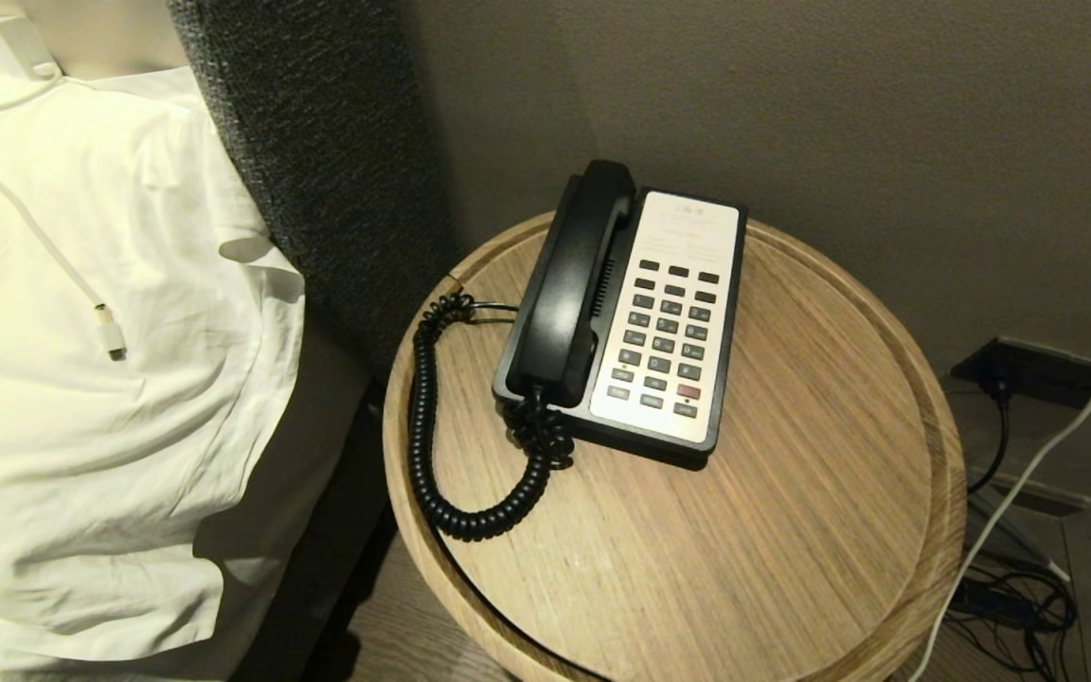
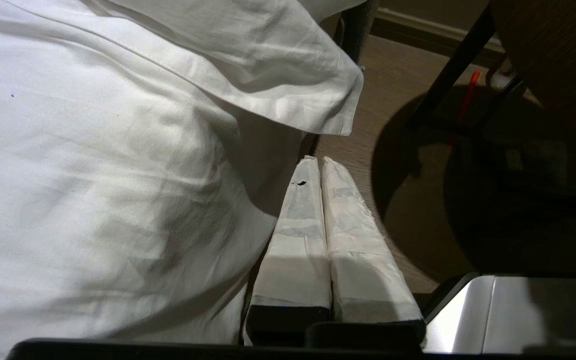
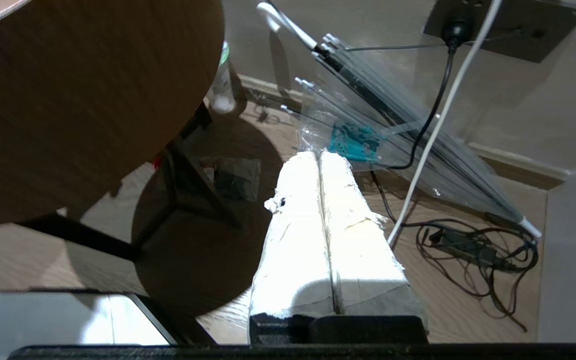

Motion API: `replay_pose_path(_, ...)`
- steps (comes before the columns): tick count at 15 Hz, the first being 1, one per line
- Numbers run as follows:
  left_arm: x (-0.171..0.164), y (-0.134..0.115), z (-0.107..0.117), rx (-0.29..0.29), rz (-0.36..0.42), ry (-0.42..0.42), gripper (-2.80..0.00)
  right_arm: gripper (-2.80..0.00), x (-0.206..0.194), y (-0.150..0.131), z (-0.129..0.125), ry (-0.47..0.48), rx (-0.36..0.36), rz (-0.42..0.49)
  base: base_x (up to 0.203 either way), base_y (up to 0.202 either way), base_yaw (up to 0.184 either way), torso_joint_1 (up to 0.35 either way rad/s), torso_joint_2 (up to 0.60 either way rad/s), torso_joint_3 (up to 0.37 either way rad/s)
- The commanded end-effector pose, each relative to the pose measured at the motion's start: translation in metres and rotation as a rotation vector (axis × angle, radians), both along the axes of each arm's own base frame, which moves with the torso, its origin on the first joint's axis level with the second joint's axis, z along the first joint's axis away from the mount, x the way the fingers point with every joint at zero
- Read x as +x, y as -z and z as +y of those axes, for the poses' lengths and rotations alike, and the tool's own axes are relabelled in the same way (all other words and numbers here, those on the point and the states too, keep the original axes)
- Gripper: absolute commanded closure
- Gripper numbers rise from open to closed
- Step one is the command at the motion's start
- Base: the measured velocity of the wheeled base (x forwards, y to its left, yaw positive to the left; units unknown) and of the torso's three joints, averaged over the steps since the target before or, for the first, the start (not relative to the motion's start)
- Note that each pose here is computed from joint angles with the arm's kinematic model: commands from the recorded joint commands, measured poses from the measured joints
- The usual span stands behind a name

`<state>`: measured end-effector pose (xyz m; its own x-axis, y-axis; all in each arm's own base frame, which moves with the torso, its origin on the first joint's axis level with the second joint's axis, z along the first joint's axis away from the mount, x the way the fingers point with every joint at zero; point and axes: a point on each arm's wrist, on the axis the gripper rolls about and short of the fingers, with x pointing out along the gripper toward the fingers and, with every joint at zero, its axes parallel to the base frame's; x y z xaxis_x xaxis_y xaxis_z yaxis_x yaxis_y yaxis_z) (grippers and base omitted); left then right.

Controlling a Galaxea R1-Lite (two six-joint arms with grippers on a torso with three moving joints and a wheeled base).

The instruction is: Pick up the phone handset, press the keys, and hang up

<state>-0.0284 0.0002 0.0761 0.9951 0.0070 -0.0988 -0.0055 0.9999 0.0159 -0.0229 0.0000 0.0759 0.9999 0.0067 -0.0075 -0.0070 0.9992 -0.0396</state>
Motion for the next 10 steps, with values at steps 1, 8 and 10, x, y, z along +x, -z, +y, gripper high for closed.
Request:
replay_pose_path(1, -0.0003, -0.0008, -0.0001, 0.015, 0.002, 0.004, 0.00, 0.00, 0.0003, 0.0011, 0.0000, -0.001, -0.004, 0.003, 0.000, 0.000, 0.000, 0.000, 0.00, 0.000)
replay_pose_path(8, 0.0003, -0.0009, -0.0002, 0.013, -0.008, 0.008, 0.00, 0.00, 0.0002, 0.0008, -0.0001, 0.004, 0.006, -0.001, 0.000, 0.000, 0.000, 0.000, 0.00, 0.000)
replay_pose_path(10, 0.0003, -0.0007, -0.0002, 0.016, -0.007, 0.009, 0.00, 0.00, 0.0002, 0.0008, -0.0001, 0.004, 0.006, -0.001, 0.000, 0.000, 0.000, 0.000, 0.00, 0.000)
